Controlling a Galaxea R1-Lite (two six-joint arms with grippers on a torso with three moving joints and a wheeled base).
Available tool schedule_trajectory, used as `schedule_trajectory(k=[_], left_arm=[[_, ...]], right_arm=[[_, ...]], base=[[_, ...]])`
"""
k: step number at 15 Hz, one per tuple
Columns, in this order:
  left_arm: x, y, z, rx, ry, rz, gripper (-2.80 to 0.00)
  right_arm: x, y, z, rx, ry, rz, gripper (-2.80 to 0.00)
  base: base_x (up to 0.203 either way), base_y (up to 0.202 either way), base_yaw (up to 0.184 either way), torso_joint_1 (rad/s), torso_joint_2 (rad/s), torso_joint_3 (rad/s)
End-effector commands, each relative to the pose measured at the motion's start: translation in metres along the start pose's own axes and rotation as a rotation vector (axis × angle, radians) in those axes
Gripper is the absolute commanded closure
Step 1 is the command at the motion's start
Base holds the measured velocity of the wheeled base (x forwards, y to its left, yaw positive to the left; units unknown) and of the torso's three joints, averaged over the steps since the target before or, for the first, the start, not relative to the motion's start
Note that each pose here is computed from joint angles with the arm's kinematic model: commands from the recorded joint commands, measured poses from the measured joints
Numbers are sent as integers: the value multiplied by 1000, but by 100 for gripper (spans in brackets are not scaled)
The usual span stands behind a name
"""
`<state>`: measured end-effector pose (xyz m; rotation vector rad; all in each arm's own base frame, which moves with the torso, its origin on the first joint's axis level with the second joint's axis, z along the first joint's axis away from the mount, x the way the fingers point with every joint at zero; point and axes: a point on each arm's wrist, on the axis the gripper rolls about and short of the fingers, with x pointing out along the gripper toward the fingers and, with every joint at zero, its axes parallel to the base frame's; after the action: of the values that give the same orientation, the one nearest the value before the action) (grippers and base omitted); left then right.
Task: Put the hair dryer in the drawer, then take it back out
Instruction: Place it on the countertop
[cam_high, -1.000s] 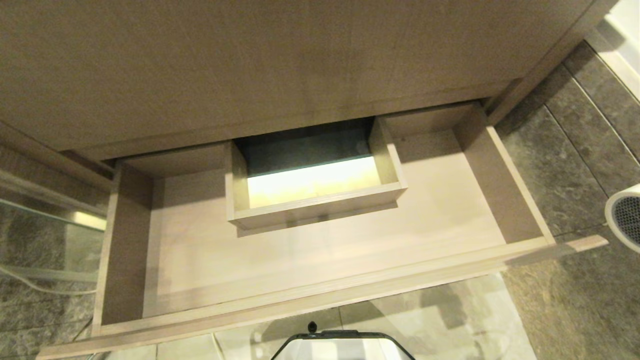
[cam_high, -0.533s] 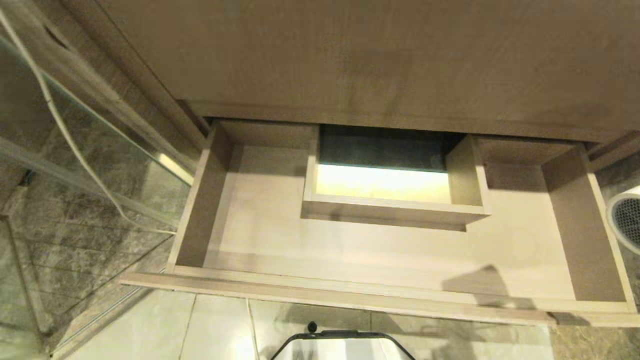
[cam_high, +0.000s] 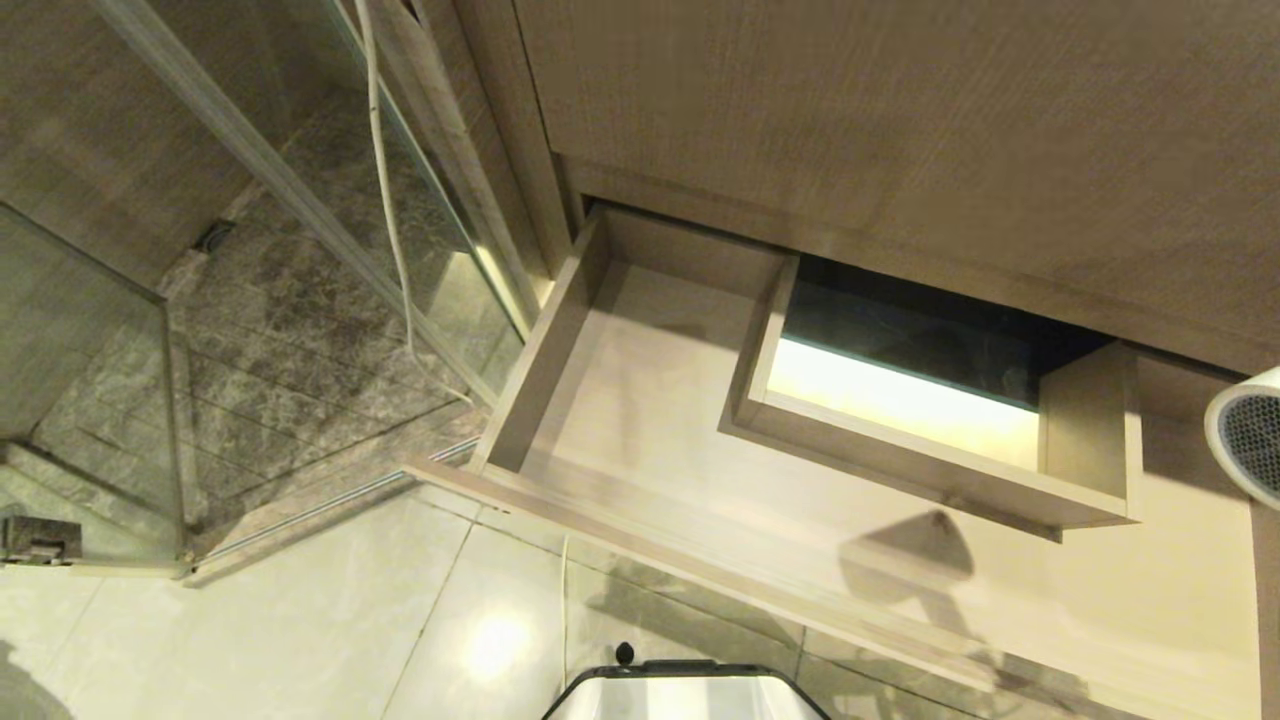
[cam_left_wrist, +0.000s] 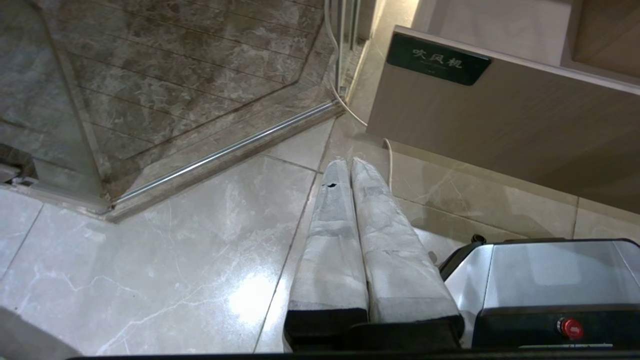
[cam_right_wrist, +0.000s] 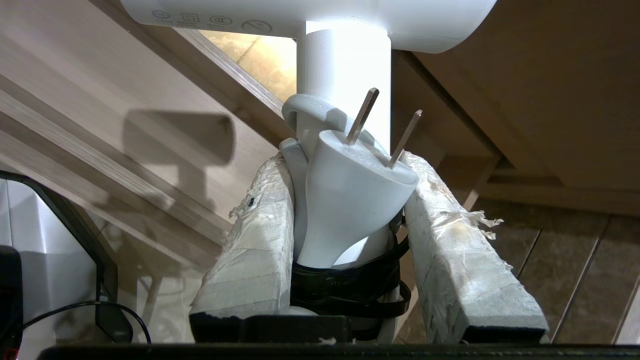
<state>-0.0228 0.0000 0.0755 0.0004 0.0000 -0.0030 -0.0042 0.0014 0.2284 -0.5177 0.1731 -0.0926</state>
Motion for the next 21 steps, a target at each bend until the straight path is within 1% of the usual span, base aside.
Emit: schedule_trajectory(k=[1,6,8,12,15,21], left_arm=[[0,0,0,0,2,0,0],[0,0,0,0,2,0,0],[0,0,0,0,2,0,0],[0,0,0,0,2,0,0],[0,0,0,0,2,0,0],[0,0,0,0,2,0,0]], right_arm=[[1,0,0,-4,7,6,0],[0,0,0,-8,5,6,0],[0,0,0,-10,-1,5,0],[-1,0,-1,-10,-2,4,0],[-1,0,0,-10,-4,3,0],[-2,0,1,-11,-12,2,0]], base=[[0,0,0,0,0,0],[0,0,0,0,0,0],[0,0,0,110,-142,-59],[0,0,0,236,-442,-183],[0,0,0,75,-494,-203],[0,0,0,398,-503,-227]])
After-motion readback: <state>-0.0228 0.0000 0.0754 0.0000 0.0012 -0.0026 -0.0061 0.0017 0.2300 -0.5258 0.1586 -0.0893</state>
